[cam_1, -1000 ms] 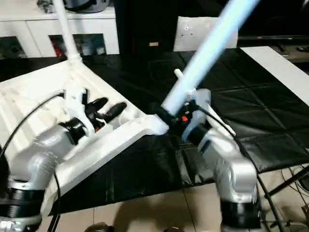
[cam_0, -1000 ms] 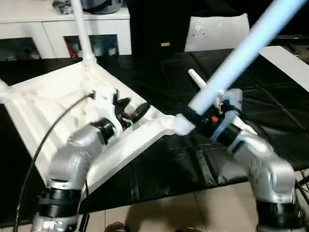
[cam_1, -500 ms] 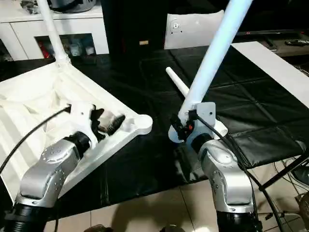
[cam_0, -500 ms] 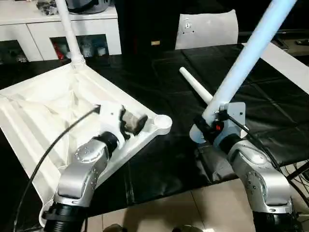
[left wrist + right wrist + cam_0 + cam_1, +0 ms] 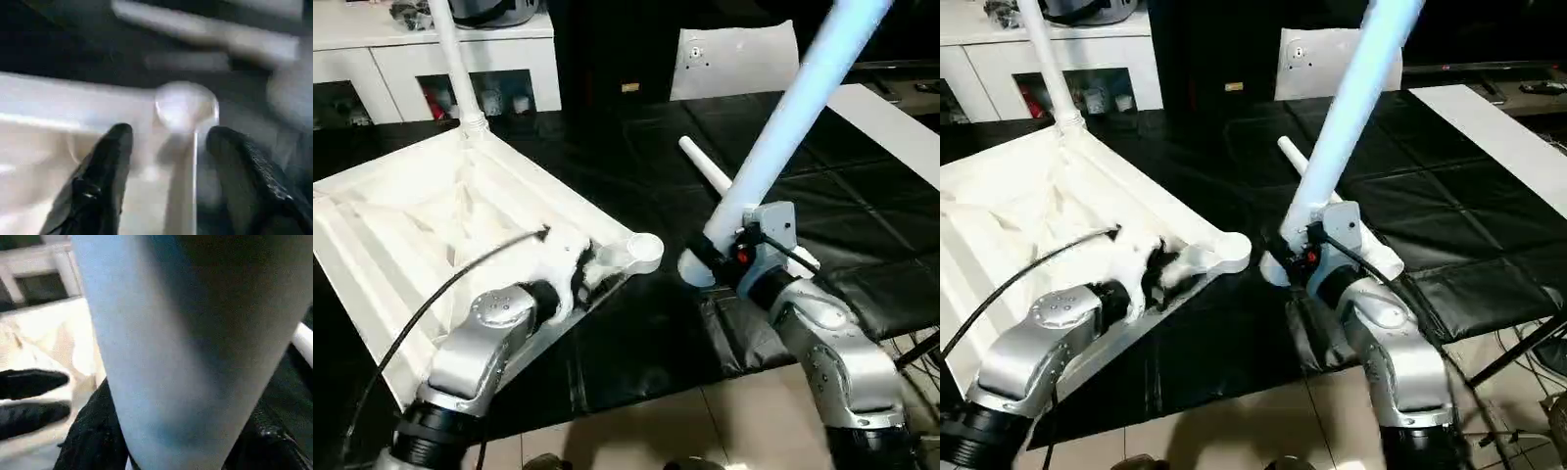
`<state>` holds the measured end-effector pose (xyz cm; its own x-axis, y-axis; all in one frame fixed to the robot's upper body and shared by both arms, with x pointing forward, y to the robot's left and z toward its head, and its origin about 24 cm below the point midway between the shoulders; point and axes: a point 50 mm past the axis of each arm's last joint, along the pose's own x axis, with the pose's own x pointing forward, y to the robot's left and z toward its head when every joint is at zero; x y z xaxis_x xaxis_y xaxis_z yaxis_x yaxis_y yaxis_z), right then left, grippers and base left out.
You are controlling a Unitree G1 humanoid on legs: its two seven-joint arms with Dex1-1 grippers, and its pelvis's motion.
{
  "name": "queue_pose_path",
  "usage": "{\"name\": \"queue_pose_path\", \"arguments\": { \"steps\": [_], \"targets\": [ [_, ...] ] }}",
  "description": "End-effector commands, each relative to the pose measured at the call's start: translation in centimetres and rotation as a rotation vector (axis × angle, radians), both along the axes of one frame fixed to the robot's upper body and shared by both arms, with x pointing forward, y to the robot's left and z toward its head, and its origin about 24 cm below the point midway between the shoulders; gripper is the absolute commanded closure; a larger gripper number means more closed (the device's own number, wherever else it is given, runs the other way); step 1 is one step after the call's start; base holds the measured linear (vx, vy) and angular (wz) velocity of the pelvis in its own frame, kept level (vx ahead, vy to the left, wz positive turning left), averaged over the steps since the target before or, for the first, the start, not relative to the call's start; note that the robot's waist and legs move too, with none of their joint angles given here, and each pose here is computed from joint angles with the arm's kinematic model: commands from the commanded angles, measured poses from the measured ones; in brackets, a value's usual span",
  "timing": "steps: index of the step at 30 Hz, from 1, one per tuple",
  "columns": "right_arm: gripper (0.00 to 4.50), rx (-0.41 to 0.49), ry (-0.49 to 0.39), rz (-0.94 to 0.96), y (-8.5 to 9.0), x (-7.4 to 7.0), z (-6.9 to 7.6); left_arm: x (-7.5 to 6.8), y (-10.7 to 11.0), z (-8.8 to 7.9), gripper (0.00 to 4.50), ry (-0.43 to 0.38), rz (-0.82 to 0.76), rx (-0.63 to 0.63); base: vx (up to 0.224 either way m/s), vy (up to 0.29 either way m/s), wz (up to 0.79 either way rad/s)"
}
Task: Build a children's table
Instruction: Pick table leg
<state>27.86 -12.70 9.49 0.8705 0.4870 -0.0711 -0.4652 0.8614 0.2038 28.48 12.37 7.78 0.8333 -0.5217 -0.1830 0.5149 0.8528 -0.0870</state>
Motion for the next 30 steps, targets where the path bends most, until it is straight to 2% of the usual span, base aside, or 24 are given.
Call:
{"name": "queue_pose_path", "arguments": {
  "steps": [1, 4, 6, 7, 9, 14, 19, 22, 25, 27, 30],
  "targets": [
    [2.58, 0.039, -0.008, -0.023, -0.2, 0.0, 1.0, 0.0, 1.3, 1.4, 1.69, -0.075, 0.132, -0.061, 0.0, 0.0, 0.0],
    [2.58, -0.029, -0.008, 0.012, 0.5, -0.4, 0.9, -0.6, 2.3, 1.7, 1.69, -0.094, 0.278, -0.075, 0.0, 0.0, 0.0],
    [2.58, -0.027, -0.006, 0.003, 0.6, -0.3, 0.9, -0.6, 2.4, 1.9, 1.69, -0.101, 0.298, -0.083, -0.005, -0.015, 0.13],
    [2.58, -0.044, -0.01, -0.002, 0.6, -0.3, 0.8, -0.6, 2.5, 1.7, 1.69, -0.079, 0.315, -0.063, -0.011, -0.03, 0.27],
    [2.58, -0.058, -0.005, -0.006, 0.7, -0.2, 0.7, -0.6, 2.6, 1.4, 1.69, -0.087, 0.312, 0.021, 0.009, -0.094, 0.55],
    [2.58, 0.02, 0.026, -0.008, 0.7, -0.4, 0.6, -1.0, 2.4, 1.1, 1.69, -0.054, 0.35, -0.026, 0.004, -0.178, 0.49],
    [2.58, -0.001, -0.021, 0.002, 0.4, -0.7, 0.6, -1.2, 1.8, 1.3, 1.71, -0.064, 0.304, -0.001, 0.016, -0.068, 0.03],
    [2.58, 0.055, -0.004, -0.022, -0.3, -0.5, 0.7, -1.2, 1.7, 1.2, 1.73, -0.075, 0.268, 0.063, 0.0, 0.0, 0.0],
    [2.58, 0.063, -0.021, -0.076, -1.0, -0.1, 0.9, -1.3, 1.0, 0.9, 1.73, -0.069, 0.178, 0.111, -0.035, 0.059, -0.02],
    [2.58, 0.053, -0.103, -0.119, -1.6, 0.2, 1.5, -1.3, 0.5, 0.7, 1.73, -0.034, 0.106, 0.1, -0.055, 0.052, 0.02],
    [2.58, 0.016, -0.024, -0.101, -1.7, 0.0, 0.7, -1.4, 0.0, 0.5, 1.73, 0.003, 0.019, 0.085, -0.018, 0.017, 0.01]
  ]
}}
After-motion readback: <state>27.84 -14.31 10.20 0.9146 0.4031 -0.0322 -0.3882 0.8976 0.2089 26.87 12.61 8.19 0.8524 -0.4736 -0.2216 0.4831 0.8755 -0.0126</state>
